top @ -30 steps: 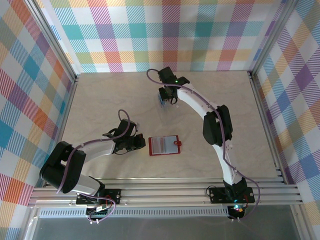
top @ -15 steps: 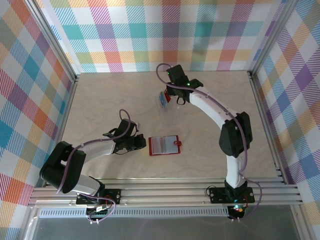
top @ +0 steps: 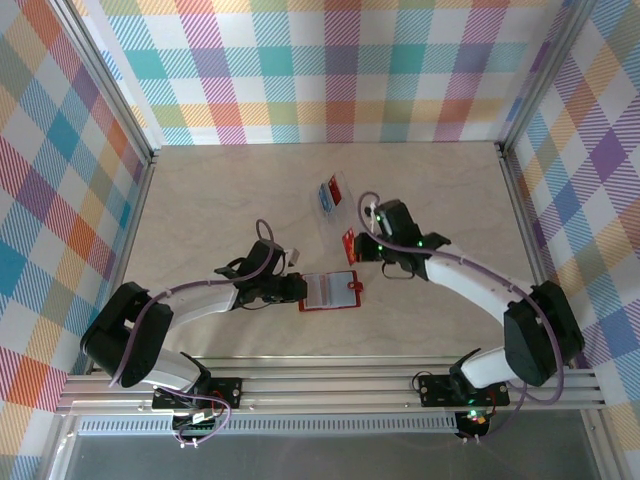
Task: Put the credit cards into the card holder
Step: Pick up the credit card from the storage box, then insert the credit card into the card slot.
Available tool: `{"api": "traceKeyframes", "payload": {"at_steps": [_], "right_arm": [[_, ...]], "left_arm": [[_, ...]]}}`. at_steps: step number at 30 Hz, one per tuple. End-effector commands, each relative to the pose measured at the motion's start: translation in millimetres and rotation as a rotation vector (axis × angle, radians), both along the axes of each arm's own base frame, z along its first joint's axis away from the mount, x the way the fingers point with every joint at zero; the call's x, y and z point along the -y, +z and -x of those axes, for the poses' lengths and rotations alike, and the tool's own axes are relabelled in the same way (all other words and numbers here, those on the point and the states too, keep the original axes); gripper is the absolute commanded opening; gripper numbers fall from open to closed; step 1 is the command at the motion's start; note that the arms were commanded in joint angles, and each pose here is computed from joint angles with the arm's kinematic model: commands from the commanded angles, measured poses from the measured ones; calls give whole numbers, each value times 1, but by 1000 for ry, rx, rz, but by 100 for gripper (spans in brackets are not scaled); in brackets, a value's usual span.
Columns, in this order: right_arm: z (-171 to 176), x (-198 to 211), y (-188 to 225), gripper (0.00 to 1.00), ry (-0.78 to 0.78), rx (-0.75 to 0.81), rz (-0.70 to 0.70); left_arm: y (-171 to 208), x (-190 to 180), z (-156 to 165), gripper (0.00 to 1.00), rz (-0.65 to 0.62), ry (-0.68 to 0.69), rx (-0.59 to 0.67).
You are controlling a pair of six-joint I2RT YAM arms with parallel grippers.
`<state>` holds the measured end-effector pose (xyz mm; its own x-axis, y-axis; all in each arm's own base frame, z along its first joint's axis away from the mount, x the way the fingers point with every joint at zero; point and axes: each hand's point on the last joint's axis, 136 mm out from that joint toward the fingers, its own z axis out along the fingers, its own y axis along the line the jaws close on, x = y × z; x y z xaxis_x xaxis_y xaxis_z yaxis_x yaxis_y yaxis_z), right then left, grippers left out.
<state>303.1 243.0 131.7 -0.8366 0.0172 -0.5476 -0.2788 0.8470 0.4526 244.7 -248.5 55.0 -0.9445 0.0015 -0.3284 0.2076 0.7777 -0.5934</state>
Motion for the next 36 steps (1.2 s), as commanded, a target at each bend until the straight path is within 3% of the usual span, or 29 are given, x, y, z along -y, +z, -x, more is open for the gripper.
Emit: {"api": "traceKeyframes", "payload": {"at_steps": [1, 7, 19, 29, 36], "right_arm": [[22, -26, 23, 0, 102, 4, -198], [47, -33, -10, 0, 159, -100, -233], [54, -48, -52, 0, 200, -225, -261], [53, -44, -63, 0, 176, -251, -228], [54, -45, -71, 0, 170, -281, -221]], "left_arm": [[13, 20, -10, 11, 33, -58, 58], [-10, 12, -13, 6, -52, -29, 13], [-22, 1, -9, 2, -105, -8, -5], [-6, -9, -9, 1, -105, 25, 47], [-18, -15, -10, 1, -155, 38, 20]]}}
